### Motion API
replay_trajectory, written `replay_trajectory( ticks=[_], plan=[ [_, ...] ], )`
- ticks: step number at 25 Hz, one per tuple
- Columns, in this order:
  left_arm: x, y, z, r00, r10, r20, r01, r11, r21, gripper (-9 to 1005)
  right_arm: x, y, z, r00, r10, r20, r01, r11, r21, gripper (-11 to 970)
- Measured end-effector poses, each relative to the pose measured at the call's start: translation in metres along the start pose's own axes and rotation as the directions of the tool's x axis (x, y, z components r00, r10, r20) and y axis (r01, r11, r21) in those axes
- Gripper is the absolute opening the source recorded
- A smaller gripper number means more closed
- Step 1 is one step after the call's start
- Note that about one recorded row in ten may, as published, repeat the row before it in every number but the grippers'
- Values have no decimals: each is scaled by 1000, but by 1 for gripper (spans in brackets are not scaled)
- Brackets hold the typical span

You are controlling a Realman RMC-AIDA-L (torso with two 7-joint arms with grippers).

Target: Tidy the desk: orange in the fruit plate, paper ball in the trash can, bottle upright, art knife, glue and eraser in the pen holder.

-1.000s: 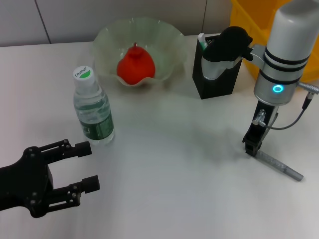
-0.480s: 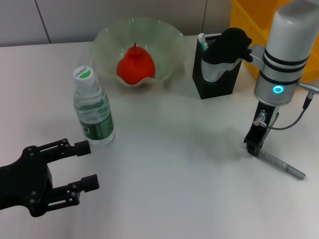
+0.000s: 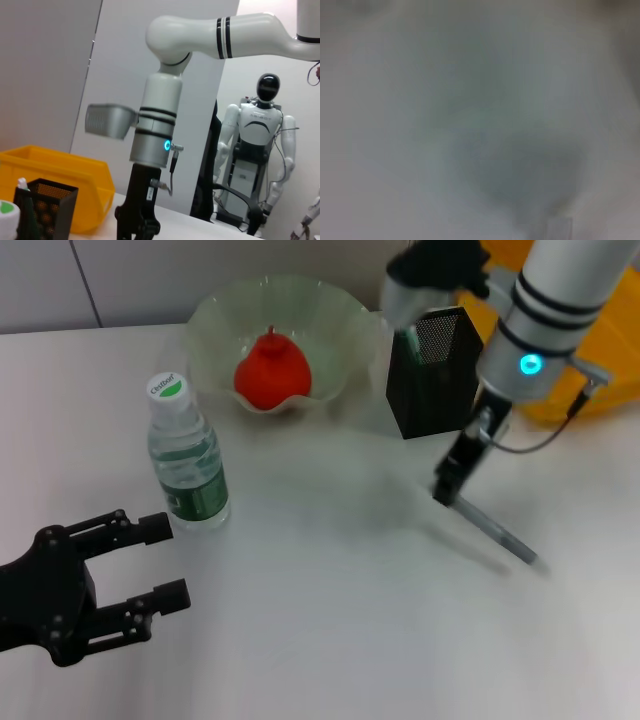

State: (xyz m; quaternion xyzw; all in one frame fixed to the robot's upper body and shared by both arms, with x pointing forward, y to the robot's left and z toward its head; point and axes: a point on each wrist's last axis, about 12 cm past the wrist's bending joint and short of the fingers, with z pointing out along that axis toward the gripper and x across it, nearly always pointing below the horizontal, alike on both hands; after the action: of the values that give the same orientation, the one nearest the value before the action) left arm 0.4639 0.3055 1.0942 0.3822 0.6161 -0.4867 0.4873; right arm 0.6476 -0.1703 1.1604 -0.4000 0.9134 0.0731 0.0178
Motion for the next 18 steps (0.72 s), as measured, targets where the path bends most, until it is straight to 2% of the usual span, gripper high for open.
replay_trajectory(
  ticks=[5, 10, 18],
  plan=[
    [-1, 1, -2, 1000, 4, 6, -4, 1000, -10, 728, -17, -1, -30, 990, -15, 144, 18, 1000, -20, 142],
    [-3, 2, -3, 1000, 8, 10, -8, 1000, -18, 729, -35, -1, -59, 954, -44, 297, 47, 999, -3, 141],
    [-2, 1, -7, 1000, 7, 16, -6, 999, -31, 729, -53, -2, -88, 838, -78, 540, 90, 996, 4, 141]
  ],
)
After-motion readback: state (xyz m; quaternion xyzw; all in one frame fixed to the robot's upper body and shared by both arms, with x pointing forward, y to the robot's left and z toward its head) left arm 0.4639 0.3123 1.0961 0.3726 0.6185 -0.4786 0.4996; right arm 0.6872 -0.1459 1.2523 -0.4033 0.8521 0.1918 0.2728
